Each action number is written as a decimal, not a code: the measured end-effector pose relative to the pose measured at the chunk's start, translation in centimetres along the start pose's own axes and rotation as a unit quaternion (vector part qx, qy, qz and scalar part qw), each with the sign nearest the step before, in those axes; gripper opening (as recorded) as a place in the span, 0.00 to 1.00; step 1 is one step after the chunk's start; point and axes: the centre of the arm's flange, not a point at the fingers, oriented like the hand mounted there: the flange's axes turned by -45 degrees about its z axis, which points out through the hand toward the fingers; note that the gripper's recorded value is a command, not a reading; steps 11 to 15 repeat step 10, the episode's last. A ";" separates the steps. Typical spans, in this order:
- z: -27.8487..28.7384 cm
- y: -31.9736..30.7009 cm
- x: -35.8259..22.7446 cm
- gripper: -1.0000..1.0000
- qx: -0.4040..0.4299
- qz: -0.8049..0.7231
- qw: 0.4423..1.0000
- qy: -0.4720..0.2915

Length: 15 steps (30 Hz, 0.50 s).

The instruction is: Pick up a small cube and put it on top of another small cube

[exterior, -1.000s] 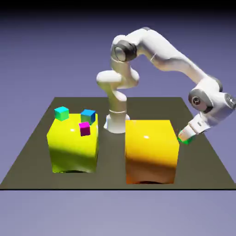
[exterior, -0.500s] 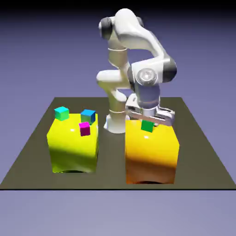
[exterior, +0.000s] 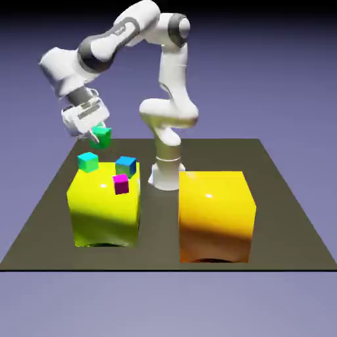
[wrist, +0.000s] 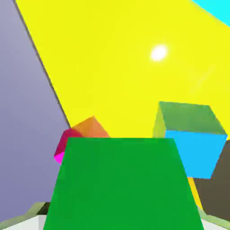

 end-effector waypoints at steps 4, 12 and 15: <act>-0.2 3.0 4.7 0.00 0.037 0.070 0.997 -0.008; 3.1 2.8 5.3 1.00 0.036 0.070 0.997 -0.008; 3.1 2.8 5.3 1.00 0.036 0.070 0.997 -0.008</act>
